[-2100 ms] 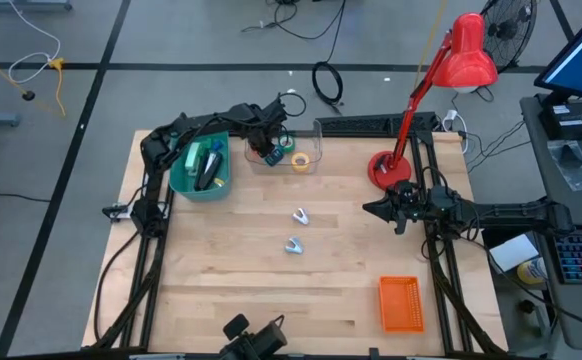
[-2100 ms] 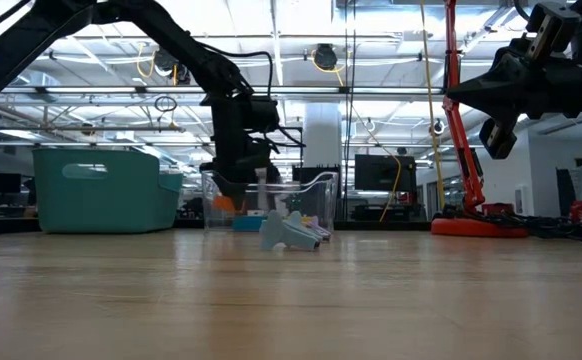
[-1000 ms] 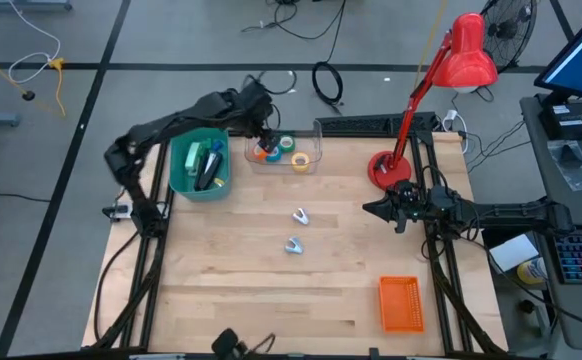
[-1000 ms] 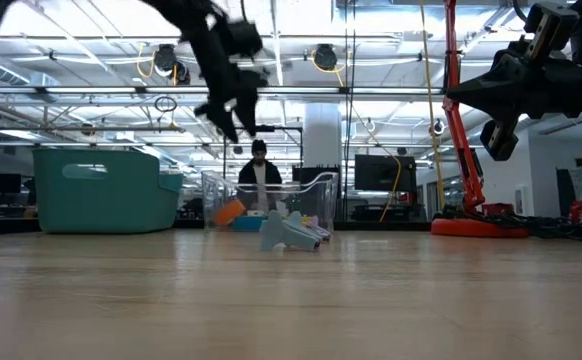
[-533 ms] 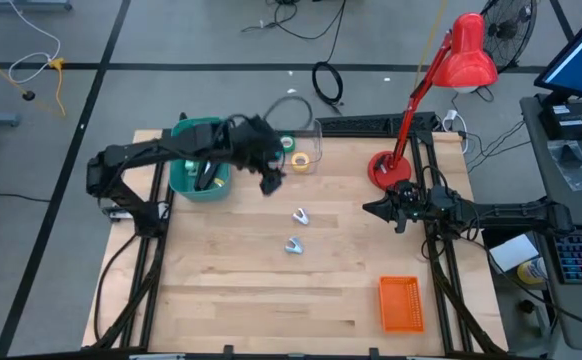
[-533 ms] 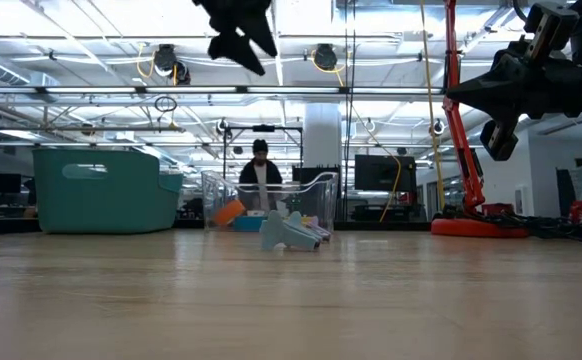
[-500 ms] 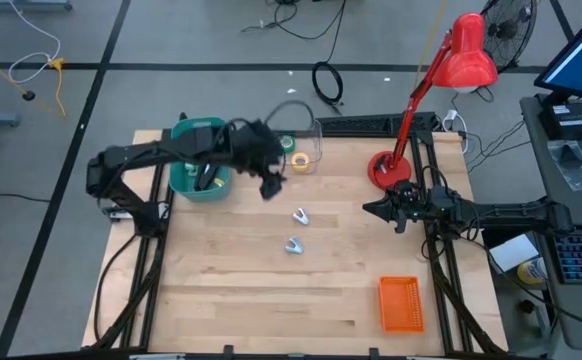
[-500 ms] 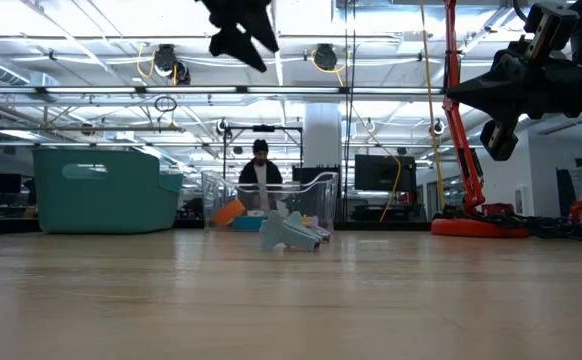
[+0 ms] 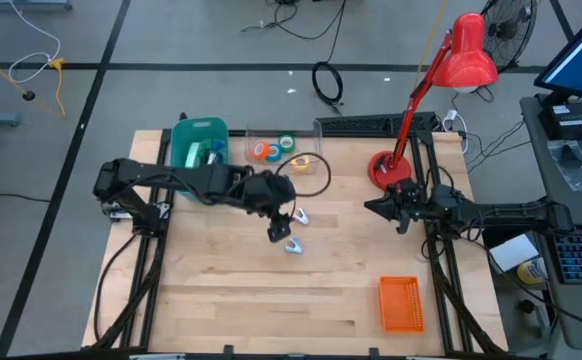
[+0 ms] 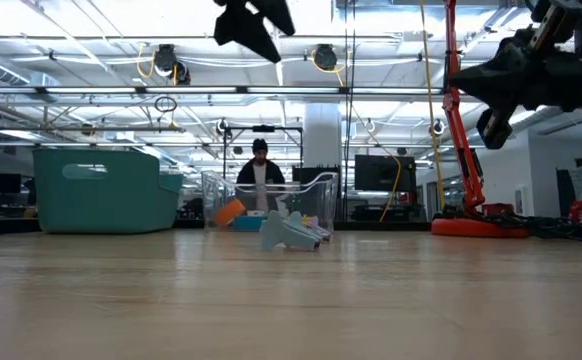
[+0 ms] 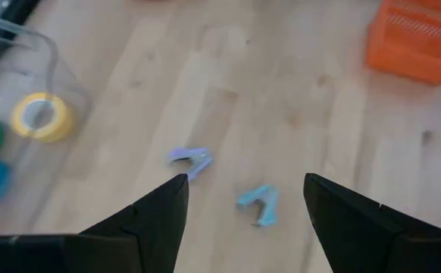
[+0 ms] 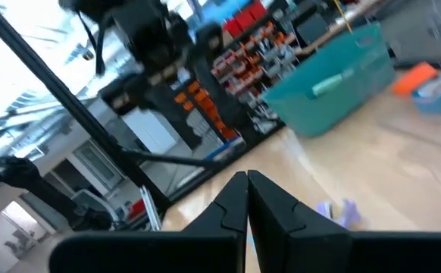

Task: Pick and place Stapler, Stapler remover, tape
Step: Put the pink staple remover into the orange bin

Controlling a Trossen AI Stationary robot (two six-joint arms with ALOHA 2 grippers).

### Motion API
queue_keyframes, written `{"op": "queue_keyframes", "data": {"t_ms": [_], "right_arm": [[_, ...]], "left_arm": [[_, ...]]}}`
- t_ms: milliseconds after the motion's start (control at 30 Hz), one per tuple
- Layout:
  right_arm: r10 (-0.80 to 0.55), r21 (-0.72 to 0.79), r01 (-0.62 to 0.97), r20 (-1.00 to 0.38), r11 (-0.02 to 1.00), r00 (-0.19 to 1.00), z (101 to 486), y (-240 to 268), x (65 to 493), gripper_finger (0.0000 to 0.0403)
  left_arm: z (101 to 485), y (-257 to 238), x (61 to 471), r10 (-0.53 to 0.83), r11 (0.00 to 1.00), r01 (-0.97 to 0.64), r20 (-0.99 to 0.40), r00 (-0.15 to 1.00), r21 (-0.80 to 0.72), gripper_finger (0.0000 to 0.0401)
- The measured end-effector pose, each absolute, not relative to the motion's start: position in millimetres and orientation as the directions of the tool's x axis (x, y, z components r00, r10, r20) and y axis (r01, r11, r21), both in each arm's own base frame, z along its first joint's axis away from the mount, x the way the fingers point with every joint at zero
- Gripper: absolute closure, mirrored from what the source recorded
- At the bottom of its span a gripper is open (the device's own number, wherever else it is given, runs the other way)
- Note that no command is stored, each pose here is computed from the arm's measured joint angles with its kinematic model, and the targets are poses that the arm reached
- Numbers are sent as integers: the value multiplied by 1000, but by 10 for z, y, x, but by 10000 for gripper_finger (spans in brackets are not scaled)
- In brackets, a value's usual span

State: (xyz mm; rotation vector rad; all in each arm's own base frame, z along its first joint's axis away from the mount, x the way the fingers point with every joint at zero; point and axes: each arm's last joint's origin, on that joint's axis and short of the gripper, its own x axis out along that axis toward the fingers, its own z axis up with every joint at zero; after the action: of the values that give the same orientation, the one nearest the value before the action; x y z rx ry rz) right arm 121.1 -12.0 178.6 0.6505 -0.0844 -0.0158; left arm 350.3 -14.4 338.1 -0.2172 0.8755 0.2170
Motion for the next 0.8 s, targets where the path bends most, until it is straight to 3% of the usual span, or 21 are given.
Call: {"op": "queue_keyframes", "data": {"t_ms": [133, 367, 600, 800], "right_arm": [[-34, 597, -56, 139, 800, 990, 1849, -118, 1204, 399], [22, 543, -119, 182, 831, 983, 1891, -100, 1198, 399], [43, 522, -169, 245, 836, 969, 1955, -92, 1190, 399], [90, 489, -175, 193, 855, 977, 2056, -43, 1272, 399]], "left_arm": [[3303, -277, 3519, 113, 944, -315, -802, 586, -97, 135], [3145, -434, 3474, 294, 889, -457, -782, 549, 14, 135], [2857, -501, 3167, 196, 905, -410, -748, 634, -111, 135], [2740, -415, 2841, 165, 917, -371, -707, 688, -147, 135]]}}
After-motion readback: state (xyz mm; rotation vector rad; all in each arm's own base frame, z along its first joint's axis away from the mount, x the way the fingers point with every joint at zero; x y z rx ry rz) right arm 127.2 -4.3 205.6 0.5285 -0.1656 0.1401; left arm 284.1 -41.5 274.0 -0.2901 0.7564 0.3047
